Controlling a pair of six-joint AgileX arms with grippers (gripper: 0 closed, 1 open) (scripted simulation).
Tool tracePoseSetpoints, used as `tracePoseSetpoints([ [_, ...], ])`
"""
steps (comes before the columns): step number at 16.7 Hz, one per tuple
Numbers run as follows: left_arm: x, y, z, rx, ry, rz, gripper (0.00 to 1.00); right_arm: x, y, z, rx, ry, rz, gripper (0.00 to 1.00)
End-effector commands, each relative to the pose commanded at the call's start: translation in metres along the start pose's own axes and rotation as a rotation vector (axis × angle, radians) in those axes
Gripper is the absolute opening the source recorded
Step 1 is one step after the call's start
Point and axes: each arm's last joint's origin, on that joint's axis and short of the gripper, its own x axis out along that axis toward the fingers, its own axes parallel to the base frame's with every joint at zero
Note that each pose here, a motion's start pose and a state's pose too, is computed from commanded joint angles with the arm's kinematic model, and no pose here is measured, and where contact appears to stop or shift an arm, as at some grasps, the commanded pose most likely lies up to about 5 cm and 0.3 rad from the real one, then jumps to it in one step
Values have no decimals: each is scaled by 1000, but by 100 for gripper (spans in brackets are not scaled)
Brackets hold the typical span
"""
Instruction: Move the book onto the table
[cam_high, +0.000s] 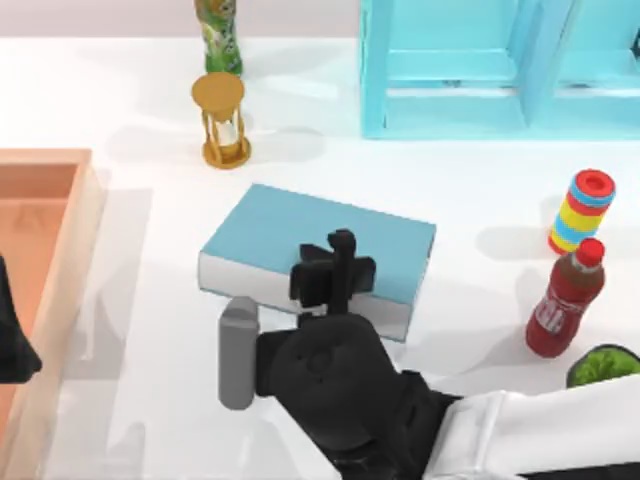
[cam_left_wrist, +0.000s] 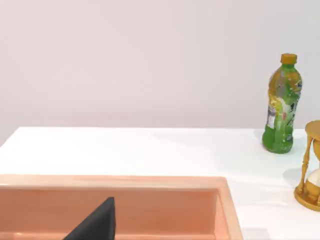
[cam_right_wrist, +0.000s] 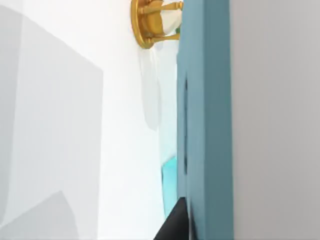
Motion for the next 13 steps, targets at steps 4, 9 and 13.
tracePoseSetpoints([
  [4, 0, 0, 0, 0, 0, 0, 100, -17, 9, 13, -94, 32, -39, 0],
  [9, 0, 0, 0, 0, 0, 0, 100, -16, 10, 12, -92, 35, -36, 0],
  [13, 0, 0, 0, 0, 0, 0, 100, -22, 10, 14, -95, 33, -40, 0],
])
